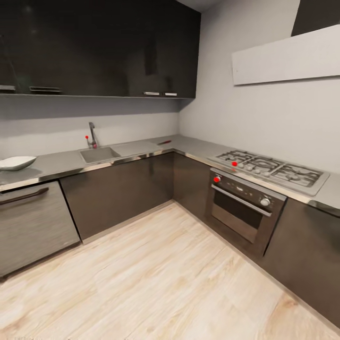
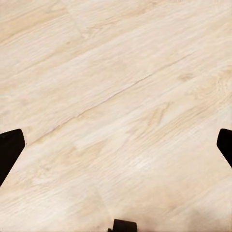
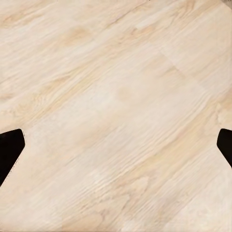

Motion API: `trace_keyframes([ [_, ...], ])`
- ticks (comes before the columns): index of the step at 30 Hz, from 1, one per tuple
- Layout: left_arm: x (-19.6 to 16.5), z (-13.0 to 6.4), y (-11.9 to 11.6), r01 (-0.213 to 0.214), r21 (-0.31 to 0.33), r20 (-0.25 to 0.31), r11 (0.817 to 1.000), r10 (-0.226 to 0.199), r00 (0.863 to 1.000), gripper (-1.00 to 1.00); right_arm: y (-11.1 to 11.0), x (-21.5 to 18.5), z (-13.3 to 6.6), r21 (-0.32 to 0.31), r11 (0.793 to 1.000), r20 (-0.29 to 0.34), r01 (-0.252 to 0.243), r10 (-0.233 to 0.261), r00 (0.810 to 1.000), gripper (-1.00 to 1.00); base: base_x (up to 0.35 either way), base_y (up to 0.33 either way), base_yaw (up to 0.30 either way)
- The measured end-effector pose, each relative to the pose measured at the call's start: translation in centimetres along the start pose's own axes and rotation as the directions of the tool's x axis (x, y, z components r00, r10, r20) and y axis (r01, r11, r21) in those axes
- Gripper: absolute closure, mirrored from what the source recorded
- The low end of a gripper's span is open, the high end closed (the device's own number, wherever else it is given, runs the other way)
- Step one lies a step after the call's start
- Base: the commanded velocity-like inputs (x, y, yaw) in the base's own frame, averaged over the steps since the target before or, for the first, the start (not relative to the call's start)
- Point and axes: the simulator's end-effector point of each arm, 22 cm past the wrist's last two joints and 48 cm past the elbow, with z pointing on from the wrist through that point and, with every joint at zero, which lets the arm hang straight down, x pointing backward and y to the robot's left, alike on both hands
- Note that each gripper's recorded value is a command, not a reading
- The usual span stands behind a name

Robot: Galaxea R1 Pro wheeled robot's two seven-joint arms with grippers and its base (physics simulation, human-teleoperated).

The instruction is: In the kitchen, take the Vidalia onion out of the sink, dice it on the chopping board with the paring knife, put the diced onion into the bowl on the countertop, then place both the paring knife and the chopping board into the sink.

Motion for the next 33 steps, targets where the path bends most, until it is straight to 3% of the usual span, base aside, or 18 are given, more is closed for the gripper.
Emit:
trace_keyframes([
  [13, 0.4, 0.0, 0.0, -0.001, 0.0, -0.01, 1.0, 0.001, 1.0, -1.0, 0.2, 0.7, -0.1, -0.003, 1.0, -0.017, 0.001, -0.001, 1.0, -1.0, 0.176, 0.004, 0.252],
  [33, 1.0, -0.1, 0.1, -0.002, -0.003, -0.025, 1.0, 0.002, 1.0, -1.0, 0.3, 2.0, -0.3, -0.005, 1.0, -0.046, 0.001, -0.001, 0.999, -1.0, 0.283, 0.008, 0.252],
])
